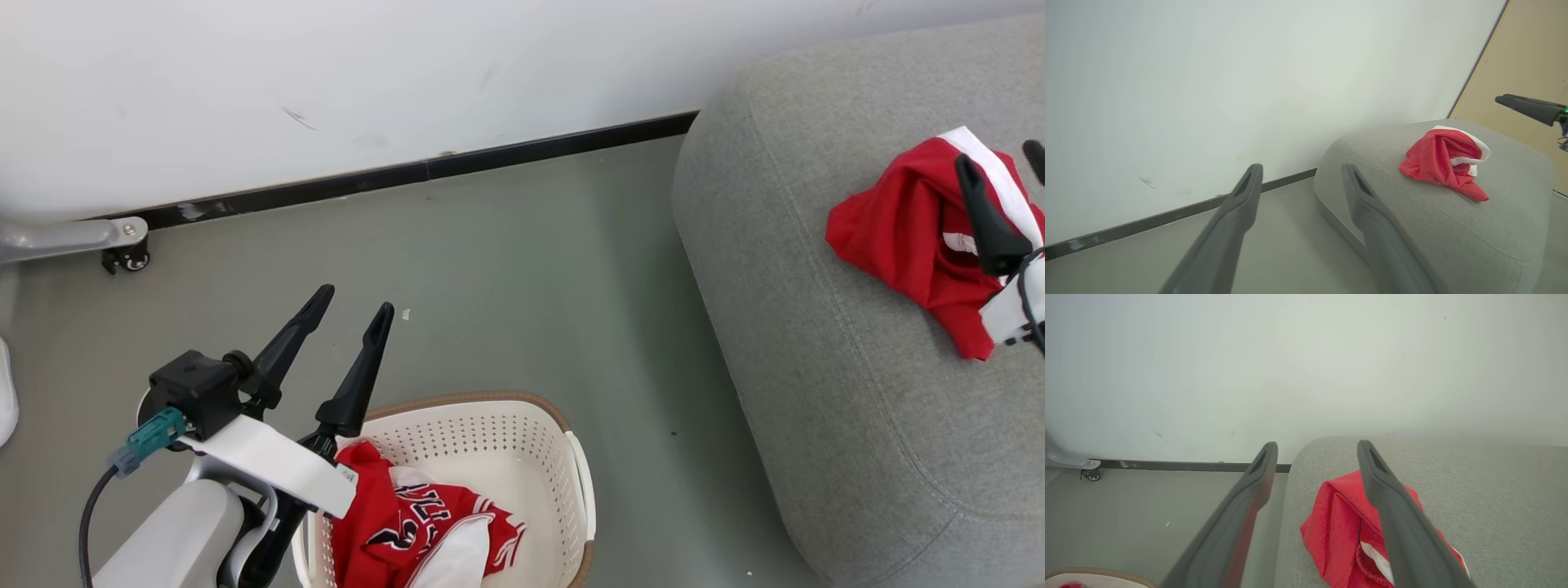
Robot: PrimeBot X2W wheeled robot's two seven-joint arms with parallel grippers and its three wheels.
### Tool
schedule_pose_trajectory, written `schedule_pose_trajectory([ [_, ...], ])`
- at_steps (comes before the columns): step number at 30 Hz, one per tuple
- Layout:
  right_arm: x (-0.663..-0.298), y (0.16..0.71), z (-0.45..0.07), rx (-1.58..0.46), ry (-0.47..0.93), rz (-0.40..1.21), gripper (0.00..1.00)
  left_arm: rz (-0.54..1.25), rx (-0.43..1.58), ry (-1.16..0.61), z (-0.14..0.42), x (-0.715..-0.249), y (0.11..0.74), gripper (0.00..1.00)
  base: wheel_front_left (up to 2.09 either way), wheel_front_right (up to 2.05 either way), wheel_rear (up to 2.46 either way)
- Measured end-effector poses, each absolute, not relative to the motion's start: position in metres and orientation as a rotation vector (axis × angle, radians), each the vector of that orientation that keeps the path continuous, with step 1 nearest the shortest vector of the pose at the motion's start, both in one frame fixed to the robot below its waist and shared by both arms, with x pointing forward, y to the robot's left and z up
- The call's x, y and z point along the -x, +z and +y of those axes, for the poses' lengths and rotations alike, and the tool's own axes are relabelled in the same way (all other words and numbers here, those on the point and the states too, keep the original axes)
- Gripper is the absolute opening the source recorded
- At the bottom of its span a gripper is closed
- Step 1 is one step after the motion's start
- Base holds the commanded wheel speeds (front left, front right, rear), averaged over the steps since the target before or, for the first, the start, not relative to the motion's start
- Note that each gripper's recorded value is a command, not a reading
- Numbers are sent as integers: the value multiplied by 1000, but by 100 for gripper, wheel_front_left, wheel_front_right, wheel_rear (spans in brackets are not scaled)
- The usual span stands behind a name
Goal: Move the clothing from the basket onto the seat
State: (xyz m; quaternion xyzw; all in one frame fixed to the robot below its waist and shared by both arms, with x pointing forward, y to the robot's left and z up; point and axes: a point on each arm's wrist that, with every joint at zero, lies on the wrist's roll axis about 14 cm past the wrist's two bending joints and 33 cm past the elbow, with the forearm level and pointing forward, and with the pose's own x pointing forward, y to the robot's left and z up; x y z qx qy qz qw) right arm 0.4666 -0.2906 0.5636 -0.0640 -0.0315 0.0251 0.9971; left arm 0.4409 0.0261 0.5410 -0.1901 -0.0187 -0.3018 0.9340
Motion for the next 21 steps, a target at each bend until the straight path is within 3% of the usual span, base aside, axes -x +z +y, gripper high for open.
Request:
schedule_pose_trajectory([
  [21,-445,548,-200,1,230,-109,100,-78,415,-330,100,-424,543,100,0,0,0],
])
